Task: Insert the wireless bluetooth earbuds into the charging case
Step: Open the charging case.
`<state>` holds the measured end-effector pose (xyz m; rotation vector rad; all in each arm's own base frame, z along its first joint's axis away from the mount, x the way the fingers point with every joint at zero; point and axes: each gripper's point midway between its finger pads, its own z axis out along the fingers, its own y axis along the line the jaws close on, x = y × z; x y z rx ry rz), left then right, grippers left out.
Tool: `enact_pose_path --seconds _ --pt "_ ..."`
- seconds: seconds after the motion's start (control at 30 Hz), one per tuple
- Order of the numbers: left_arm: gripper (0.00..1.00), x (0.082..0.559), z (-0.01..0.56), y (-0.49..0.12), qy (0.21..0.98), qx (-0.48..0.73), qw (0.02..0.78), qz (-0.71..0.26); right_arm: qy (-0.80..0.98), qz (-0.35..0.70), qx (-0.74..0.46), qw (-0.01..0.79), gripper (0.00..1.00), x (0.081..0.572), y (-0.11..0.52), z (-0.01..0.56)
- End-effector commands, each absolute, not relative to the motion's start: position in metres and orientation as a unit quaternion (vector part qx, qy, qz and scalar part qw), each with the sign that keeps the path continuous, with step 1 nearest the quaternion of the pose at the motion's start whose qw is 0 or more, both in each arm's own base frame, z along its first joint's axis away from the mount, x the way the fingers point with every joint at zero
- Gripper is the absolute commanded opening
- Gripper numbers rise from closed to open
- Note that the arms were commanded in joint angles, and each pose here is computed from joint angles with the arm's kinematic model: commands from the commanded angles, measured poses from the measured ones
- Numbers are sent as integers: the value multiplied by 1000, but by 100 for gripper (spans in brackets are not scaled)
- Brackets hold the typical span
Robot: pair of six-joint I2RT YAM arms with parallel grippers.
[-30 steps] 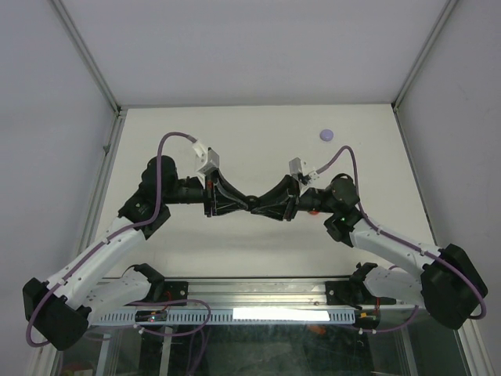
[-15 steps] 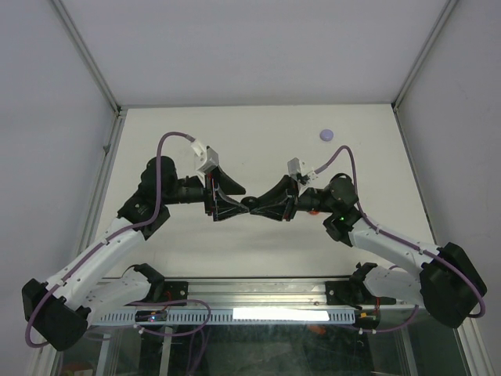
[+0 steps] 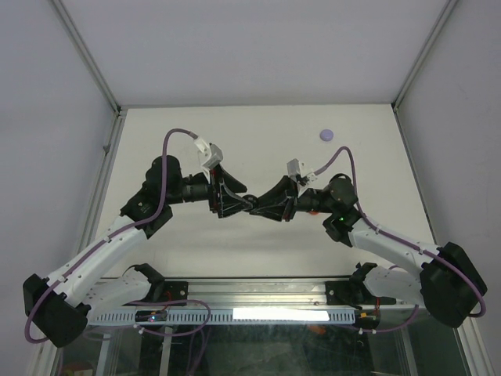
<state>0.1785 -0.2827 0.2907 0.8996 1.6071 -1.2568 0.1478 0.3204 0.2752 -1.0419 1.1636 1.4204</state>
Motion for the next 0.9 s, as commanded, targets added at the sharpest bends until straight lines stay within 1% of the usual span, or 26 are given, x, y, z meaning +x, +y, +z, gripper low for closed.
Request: enact_pose_path --seconds 0.0,0.37,0.47,0.57,0.63,0.87 --pt "64 191 333 -282 625 327 493 -509 430 585 -456 515 0 137 323 297" --pt "66 200 331 -281 648 291 490 -506 425 565 -466 532 0 138 320 290" --pt "69 201 331 -280 650 285 491 -505 425 557 -467 540 0 140 319 287" --pt "70 199 335 -279 647 284 492 -508 435 540 -463 552 0 147 319 278" --pt "73 200 337 -278 648 281 496 -506 444 527 -460 559 0 154 319 270" --pt "79 225 316 -264 702 211 505 -455 467 480 -457 585 0 171 315 242"
